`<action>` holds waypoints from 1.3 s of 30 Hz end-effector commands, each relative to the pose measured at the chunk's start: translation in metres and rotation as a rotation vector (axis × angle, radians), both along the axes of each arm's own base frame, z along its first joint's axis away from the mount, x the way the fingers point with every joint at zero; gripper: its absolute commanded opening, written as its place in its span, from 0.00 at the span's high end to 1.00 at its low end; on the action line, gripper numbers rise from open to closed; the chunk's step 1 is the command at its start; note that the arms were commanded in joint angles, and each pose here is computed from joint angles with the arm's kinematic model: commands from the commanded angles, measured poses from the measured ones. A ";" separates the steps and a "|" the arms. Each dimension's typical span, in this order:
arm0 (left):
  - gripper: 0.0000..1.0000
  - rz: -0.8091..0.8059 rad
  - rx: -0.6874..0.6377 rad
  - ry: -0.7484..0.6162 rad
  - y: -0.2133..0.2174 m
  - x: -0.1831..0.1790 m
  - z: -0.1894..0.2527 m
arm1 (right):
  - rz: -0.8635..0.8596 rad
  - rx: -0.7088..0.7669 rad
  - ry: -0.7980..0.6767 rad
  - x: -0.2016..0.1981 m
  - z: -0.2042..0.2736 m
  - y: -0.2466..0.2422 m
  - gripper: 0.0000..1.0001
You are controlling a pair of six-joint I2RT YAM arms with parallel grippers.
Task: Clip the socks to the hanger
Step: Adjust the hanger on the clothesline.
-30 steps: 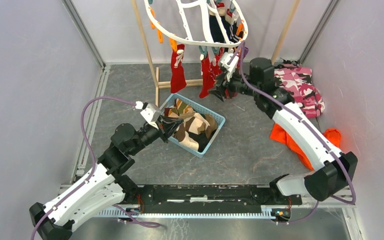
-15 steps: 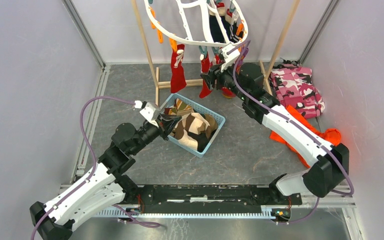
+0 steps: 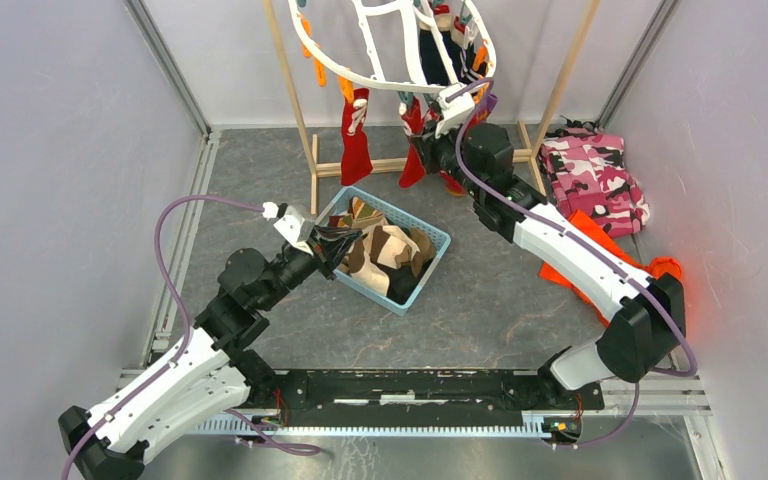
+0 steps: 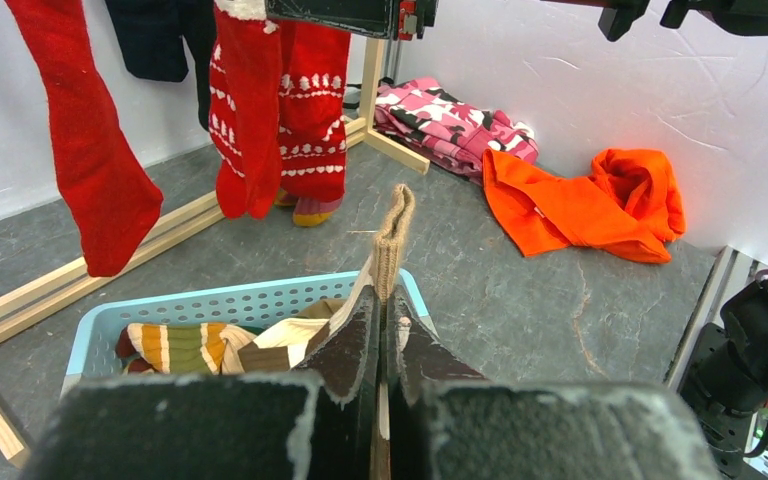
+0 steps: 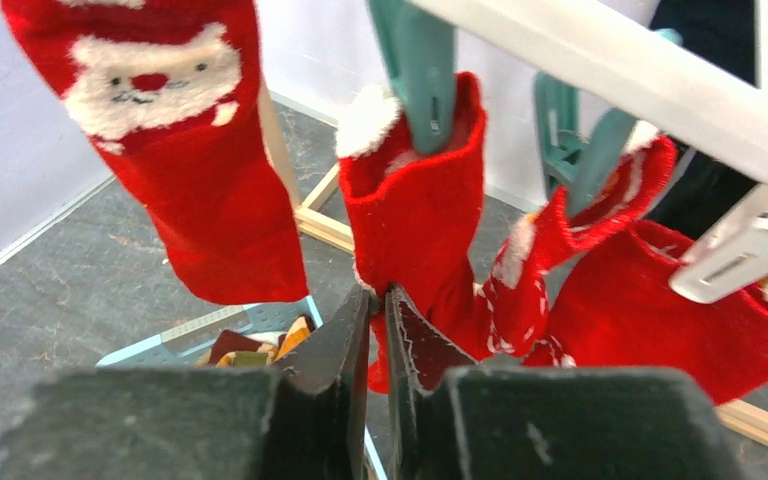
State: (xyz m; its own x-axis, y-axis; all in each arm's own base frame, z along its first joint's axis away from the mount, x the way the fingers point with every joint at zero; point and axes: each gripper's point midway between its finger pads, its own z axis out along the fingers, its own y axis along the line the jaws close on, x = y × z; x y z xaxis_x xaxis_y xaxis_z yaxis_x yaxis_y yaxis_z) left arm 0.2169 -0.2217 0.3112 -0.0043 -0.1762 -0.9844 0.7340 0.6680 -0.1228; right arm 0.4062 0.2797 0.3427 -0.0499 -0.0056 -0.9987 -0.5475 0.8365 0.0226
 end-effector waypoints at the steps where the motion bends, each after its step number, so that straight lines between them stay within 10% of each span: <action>1: 0.98 0.004 -0.023 -0.059 0.003 -0.002 0.016 | -0.096 0.064 -0.088 0.003 0.047 -0.033 0.89; 39: 0.98 -0.098 -0.030 -0.078 -0.008 -0.017 0.030 | -0.483 0.056 -0.194 0.083 0.092 -0.231 1.00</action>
State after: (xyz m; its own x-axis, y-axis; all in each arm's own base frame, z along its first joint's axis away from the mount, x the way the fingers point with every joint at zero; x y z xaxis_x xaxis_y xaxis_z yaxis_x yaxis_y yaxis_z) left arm 0.2044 -0.2225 0.3120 -0.0054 -0.1590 -0.9873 0.7691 0.6303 -0.1058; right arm 0.4796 0.0584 0.4034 0.0665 0.0319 -0.9973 -0.1086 0.9938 0.0246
